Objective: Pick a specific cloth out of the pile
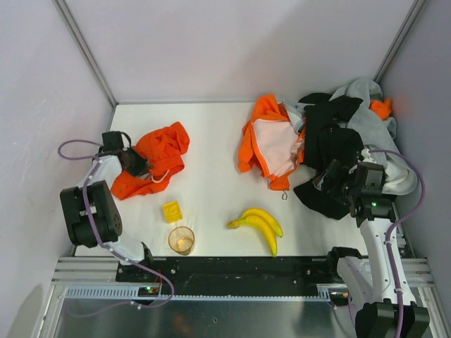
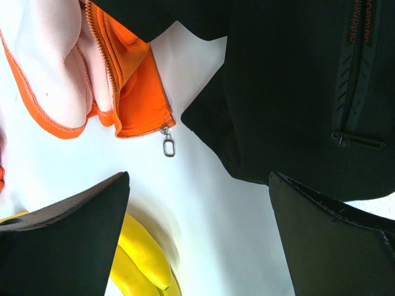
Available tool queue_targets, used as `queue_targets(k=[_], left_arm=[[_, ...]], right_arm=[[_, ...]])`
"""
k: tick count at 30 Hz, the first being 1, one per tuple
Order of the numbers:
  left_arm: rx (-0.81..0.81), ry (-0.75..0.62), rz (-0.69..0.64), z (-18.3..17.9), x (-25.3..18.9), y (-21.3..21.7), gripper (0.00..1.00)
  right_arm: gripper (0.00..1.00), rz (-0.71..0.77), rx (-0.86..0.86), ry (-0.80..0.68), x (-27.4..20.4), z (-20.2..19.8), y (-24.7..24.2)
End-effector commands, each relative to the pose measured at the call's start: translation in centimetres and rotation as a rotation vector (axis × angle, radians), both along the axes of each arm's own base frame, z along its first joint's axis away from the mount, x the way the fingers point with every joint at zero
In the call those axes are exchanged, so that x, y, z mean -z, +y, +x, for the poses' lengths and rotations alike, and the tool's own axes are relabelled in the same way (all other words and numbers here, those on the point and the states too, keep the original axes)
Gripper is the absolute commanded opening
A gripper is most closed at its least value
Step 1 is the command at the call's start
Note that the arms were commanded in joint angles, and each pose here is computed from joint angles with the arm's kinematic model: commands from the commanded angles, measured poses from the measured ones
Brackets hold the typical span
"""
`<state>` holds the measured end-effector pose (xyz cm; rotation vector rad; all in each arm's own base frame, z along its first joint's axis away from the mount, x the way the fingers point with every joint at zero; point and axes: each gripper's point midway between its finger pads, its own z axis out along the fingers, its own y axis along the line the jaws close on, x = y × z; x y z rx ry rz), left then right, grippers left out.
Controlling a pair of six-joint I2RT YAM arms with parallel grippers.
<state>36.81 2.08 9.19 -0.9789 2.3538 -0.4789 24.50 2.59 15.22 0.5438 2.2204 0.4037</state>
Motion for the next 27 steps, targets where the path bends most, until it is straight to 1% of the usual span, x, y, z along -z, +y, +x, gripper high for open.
queue_targets(k=[1,4,6,10,14,16,19,21,24,27], left_arm=[[-0.056,0.073,-0.063,-0.4,2.8,-0.3,0.01],[-0.061,0.126,-0.068,-1.2,4.6,-0.3,0.03],[-0.059,0.132,-0.061,-1.4,4.8,-0.2,0.09],[-0.047,0.093,-0.046,-1.3,3.6,-0.1,0.20],[-0.023,0.016,-0.044,-1.2,1.1,-0.5,0.31],[-0.007,-0.030,-0.045,-1.3,-0.5,-0.8,0.39],[0.013,-0.096,-0.051,-1.6,-2.7,-1.4,0.67],[0.027,-0.136,-0.055,-1.9,-3.9,-1.7,0.80],[0.051,-0.197,-0.071,-2.7,-5.8,-2.5,0.91],[0.087,-0.246,-0.108,-3.7,-7.3,-3.7,0.97]], right_arm=[[0.99,-0.006,0.012,-0.014,-0.3,0.1,0.0],[0.99,-0.009,0.008,-0.010,-0.2,0.1,0.0],[0.99,-0.013,0.007,-0.010,-0.2,0.1,0.0],[0.99,-0.014,0.008,-0.014,-0.3,0.2,-0.1],[0.99,-0.012,0.006,-0.012,-0.2,0.2,0.0],[0.99,-0.011,0.006,-0.013,-0.2,0.2,0.0],[0.99,-0.009,0.004,-0.012,-0.2,0.2,0.1],[0.99,-0.008,0.003,-0.012,-0.2,0.1,0.2],[0.99,-0.006,0.002,-0.014,-0.3,0.0,0.3],[0.99,-0.001,-0.004,-0.019,-0.4,0.0,0.5]])
